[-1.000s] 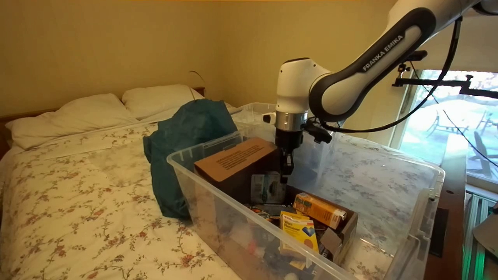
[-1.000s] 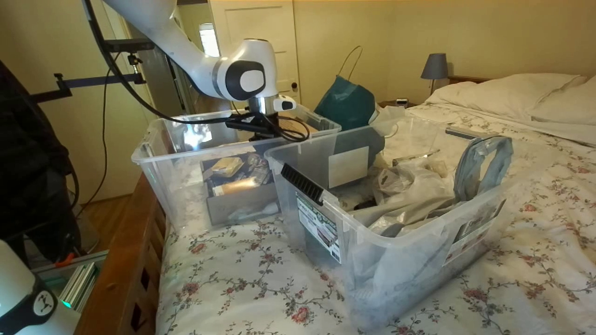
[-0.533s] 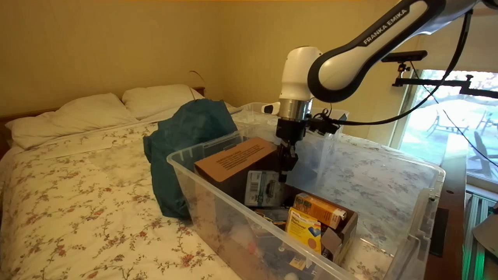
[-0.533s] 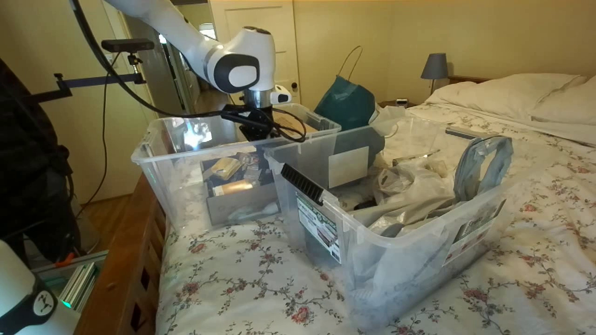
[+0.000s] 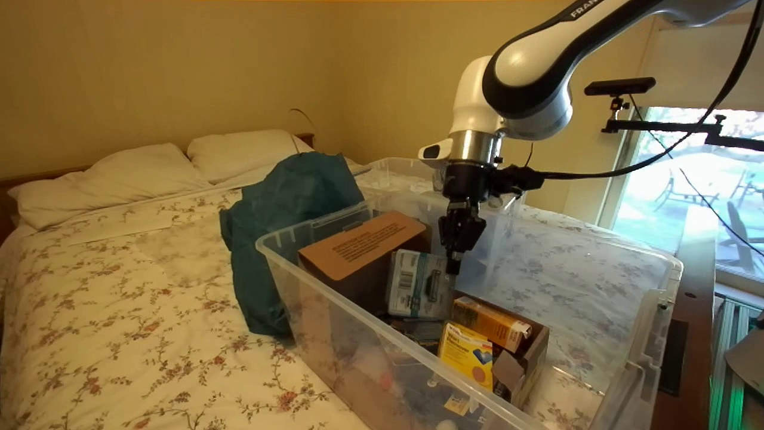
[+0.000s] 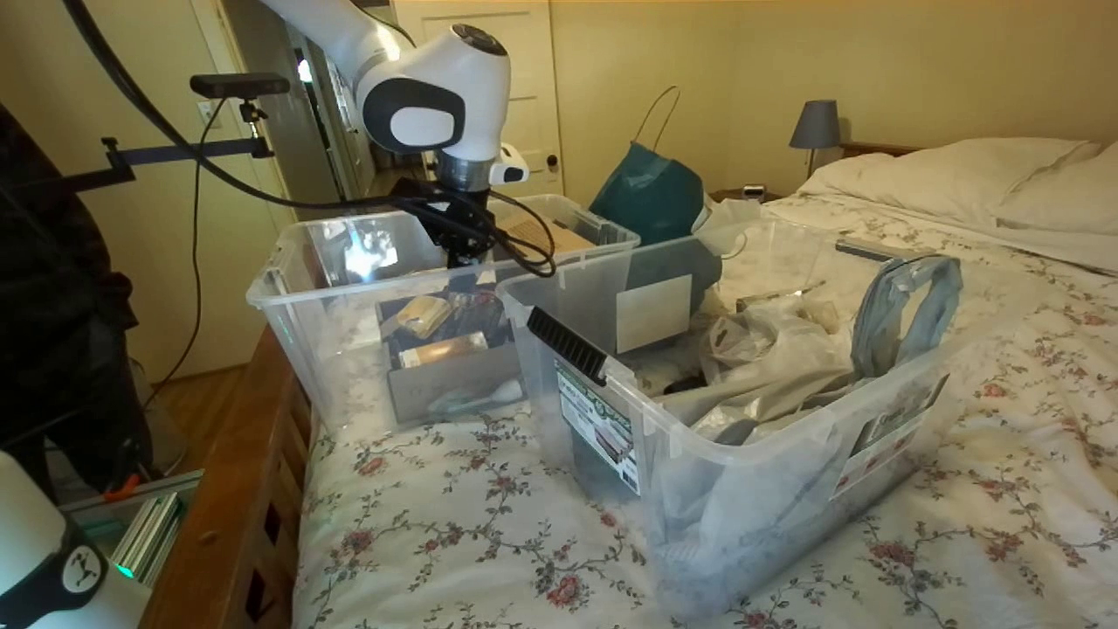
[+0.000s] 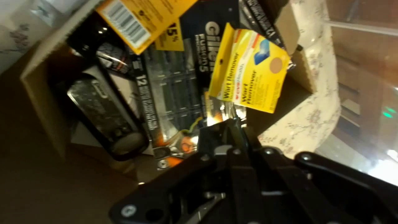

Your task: Move the white box in the clear container to the left.

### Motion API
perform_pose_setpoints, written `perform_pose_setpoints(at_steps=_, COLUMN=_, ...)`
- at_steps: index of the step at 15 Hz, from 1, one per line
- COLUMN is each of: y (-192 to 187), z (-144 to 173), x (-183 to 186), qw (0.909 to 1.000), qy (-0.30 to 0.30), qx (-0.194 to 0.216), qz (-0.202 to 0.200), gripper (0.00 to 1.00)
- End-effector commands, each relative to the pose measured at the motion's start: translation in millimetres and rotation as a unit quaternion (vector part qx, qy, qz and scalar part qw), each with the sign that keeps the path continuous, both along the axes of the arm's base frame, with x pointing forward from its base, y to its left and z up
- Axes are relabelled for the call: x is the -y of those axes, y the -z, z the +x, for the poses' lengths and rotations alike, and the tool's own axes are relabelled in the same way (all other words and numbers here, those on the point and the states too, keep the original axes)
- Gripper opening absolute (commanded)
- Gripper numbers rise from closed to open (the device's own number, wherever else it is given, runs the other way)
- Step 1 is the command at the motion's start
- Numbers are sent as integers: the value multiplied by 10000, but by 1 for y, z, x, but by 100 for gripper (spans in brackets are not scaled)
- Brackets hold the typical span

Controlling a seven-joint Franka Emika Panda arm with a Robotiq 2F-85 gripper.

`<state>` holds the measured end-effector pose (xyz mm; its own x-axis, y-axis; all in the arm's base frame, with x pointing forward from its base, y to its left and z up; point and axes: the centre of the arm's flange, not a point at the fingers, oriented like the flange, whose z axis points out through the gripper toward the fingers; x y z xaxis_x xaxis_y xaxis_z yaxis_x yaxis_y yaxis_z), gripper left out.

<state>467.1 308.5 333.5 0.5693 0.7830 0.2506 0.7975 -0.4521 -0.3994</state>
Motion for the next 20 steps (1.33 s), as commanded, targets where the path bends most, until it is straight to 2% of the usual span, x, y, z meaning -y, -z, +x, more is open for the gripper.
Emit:
perform_pose_setpoints(at_steps=1, y=3, z=-20, x=-2, qw=9955, qy=-504, qx=-557, qz=572, gripper=1)
perform_pose_setpoints(at_steps=3, y=10, z=-21, x=-11, qw=9939, qy=-510, qx=-707, qz=676, gripper=1)
perform_pose_setpoints(at_steps=8, y=29, z=-1, x=-29, qw=9938, qy=-246, qx=-831, qz=691, gripper=1)
perform_pose_setpoints(at_steps=14, y=36, z=24, x=-43, qw=9875, qy=-75, qx=-1180, qz=1044, gripper=1)
perform_pose_setpoints(at_steps=15, y=23, z=10, x=-29, qw=9925, qy=-50, qx=-931, qz=785, gripper=5)
perform_pose_setpoints(at_steps=20, y=33, z=24, x=-38, qw=9921, qy=197, qx=-980, qz=763, gripper=1)
